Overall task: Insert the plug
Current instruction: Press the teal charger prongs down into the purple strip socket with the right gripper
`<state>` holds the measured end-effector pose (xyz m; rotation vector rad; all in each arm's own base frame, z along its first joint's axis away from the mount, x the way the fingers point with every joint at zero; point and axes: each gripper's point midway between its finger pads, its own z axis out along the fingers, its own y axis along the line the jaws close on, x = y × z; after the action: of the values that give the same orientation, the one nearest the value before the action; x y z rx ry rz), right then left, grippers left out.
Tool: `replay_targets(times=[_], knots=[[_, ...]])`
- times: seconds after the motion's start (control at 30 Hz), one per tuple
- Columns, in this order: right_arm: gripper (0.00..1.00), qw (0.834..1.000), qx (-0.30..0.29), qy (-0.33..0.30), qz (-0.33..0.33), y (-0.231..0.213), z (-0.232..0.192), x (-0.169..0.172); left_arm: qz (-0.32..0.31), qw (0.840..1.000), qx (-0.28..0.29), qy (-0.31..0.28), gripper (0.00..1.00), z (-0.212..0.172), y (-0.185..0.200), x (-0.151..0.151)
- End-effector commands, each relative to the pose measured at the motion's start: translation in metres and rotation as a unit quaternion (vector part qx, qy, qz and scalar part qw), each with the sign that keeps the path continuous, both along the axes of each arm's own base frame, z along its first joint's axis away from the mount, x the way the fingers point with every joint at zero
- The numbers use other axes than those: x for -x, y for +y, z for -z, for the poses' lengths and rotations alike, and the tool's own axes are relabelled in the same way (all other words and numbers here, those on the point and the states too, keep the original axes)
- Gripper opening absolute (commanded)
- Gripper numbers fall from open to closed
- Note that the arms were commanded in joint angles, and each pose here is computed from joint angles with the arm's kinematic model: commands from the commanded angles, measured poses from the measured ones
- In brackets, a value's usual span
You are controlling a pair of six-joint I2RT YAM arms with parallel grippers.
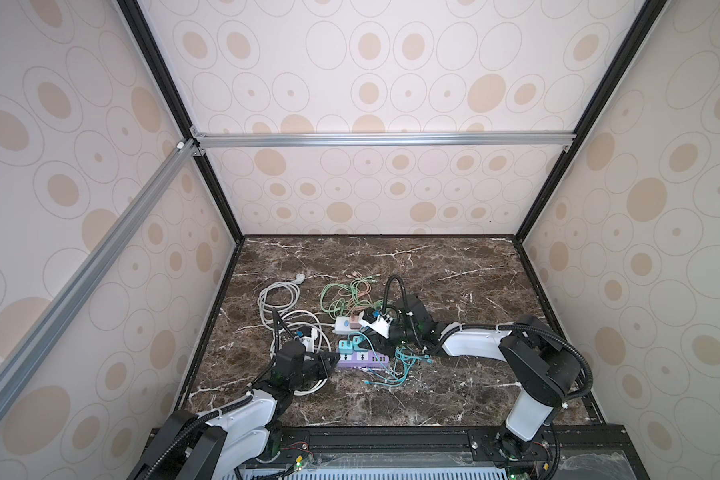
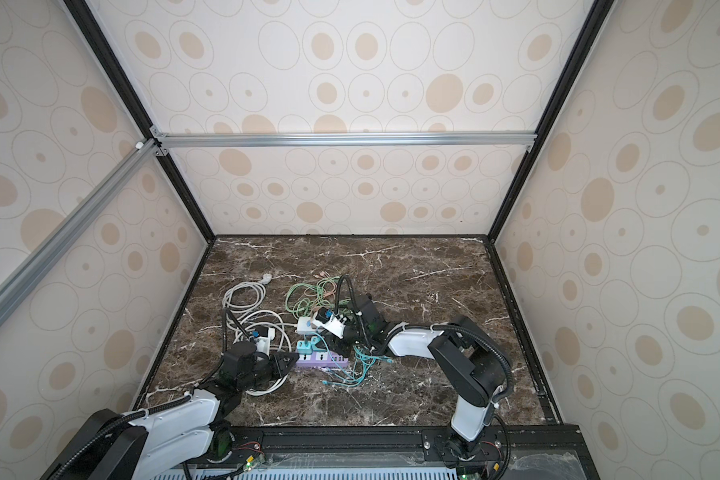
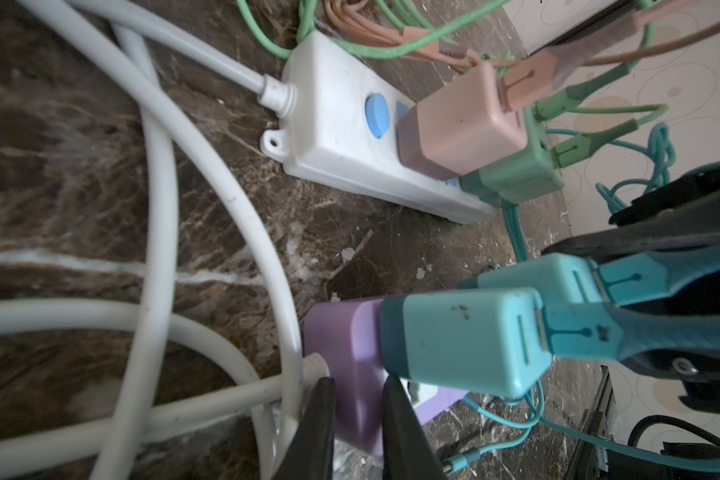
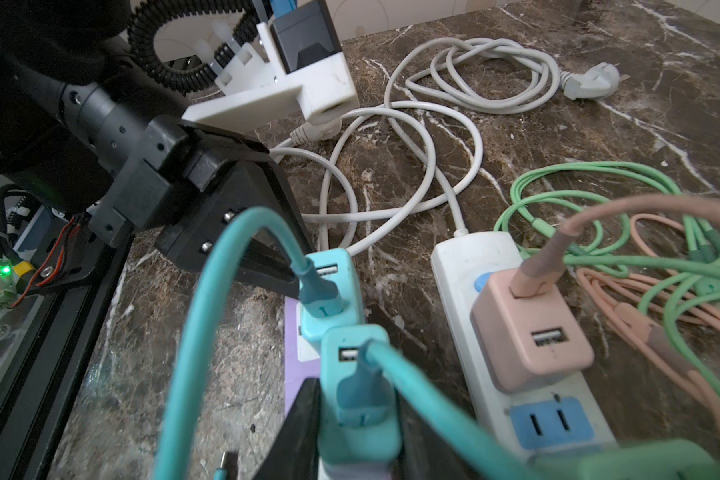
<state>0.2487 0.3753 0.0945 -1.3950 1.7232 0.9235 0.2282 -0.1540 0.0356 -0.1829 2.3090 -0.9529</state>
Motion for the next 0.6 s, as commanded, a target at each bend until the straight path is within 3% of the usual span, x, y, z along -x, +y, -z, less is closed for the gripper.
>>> replay_targets(times=[0.0, 0.57], knots=[[0.05, 0.999, 0.034, 0.000, -0.006, -0.012, 0.014, 0.011, -0.003, 1.000, -0.022, 0.009, 0.20, 0.008, 0.005, -0.002], [0.06, 0.996, 0.088, 0.002, 0.006, -0.029, 0.037, 0.014, -0.010, 1.000, -0.019, 0.009, 0.19, 0.008, 0.009, 0.003]])
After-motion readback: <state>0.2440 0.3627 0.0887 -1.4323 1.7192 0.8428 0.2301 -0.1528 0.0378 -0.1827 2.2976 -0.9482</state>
